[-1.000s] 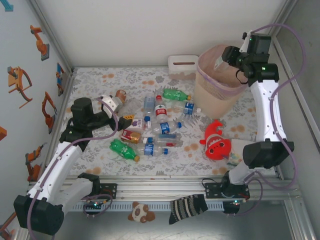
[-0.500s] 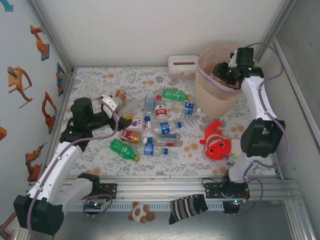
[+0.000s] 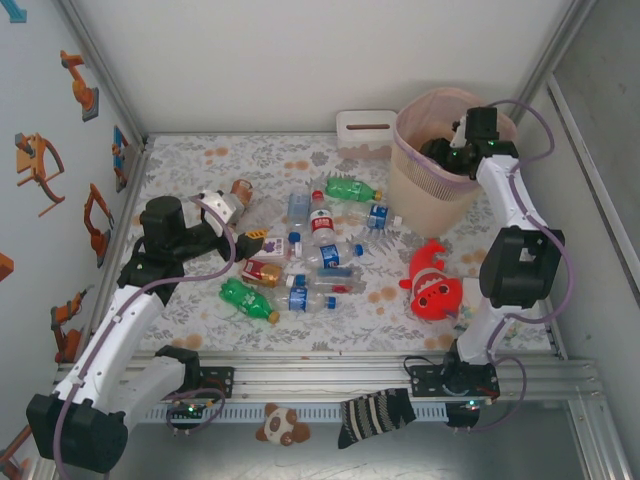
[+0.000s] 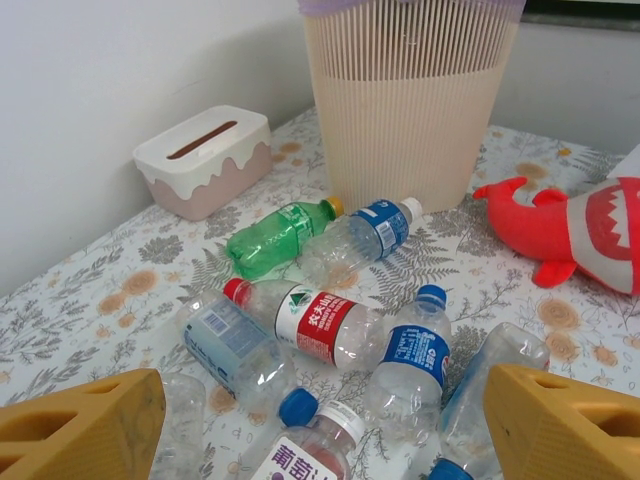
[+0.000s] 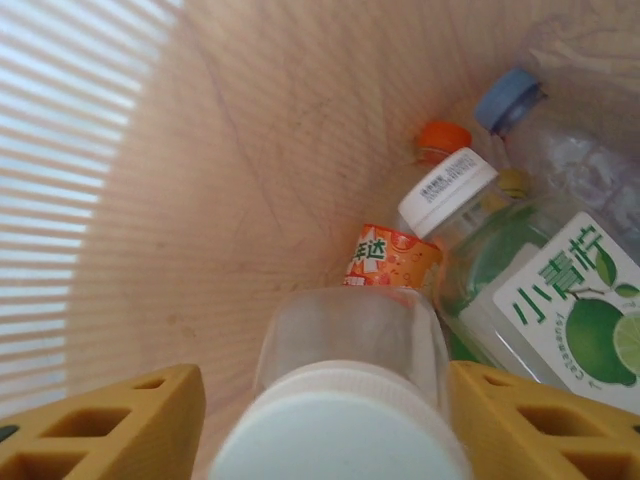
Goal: Put the plastic bottles in the bin
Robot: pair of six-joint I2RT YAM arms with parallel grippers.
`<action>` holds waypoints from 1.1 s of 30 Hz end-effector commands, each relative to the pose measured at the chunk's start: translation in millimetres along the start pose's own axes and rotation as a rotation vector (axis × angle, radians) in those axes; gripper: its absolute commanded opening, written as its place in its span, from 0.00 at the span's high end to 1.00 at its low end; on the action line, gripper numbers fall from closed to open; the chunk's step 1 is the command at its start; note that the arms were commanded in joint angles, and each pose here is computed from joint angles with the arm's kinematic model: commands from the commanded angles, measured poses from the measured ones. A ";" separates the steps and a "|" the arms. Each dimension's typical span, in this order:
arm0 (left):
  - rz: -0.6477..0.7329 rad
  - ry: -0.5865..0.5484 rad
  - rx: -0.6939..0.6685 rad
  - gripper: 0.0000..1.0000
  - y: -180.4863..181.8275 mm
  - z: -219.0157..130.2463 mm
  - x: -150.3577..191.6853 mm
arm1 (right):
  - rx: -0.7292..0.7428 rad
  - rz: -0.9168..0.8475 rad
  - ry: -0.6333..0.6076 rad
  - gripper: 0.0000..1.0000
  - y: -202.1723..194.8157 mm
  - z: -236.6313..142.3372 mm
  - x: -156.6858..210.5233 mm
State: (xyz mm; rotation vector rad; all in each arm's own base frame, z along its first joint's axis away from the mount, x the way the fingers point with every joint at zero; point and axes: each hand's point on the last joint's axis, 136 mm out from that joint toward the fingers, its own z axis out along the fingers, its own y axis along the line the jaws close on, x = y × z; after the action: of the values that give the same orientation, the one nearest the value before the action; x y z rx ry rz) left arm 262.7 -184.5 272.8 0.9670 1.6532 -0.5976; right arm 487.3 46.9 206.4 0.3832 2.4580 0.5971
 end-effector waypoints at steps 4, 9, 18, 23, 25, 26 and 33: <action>0.020 -0.016 0.001 0.17 -3.7 -4.5 -6.2 | 0.091 -0.062 -0.020 0.30 -6.3 -33.5 -0.7; 0.021 -0.015 -0.003 0.17 -3.3 -4.7 -6.0 | 0.167 -0.109 -0.063 0.28 -10.1 -62.7 -3.6; 0.012 -0.008 -0.012 0.17 -0.6 -3.4 -4.7 | 0.230 -0.176 -0.137 0.27 -3.5 -115.5 -6.8; 0.000 0.005 -0.024 0.17 2.5 -1.5 -1.1 | 0.214 -0.193 -0.186 0.27 7.6 -139.7 -9.2; -0.007 0.007 -0.032 0.17 4.5 -0.9 -1.2 | 0.207 -0.195 -0.202 0.28 11.0 -147.1 -9.7; -0.009 0.009 -0.037 0.17 5.6 -0.7 -1.2 | 0.202 -0.195 -0.208 0.28 12.8 -150.6 -9.8; -0.066 0.062 -0.143 0.18 27.3 1.6 7.2 | 0.147 -0.196 -0.252 0.31 28.5 -175.6 -5.2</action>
State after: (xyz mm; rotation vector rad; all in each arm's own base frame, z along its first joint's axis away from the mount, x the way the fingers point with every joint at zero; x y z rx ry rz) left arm 277.4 -174.4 263.8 0.8971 1.7242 -0.5243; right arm 405.1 9.7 327.5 0.2657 2.3180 0.2485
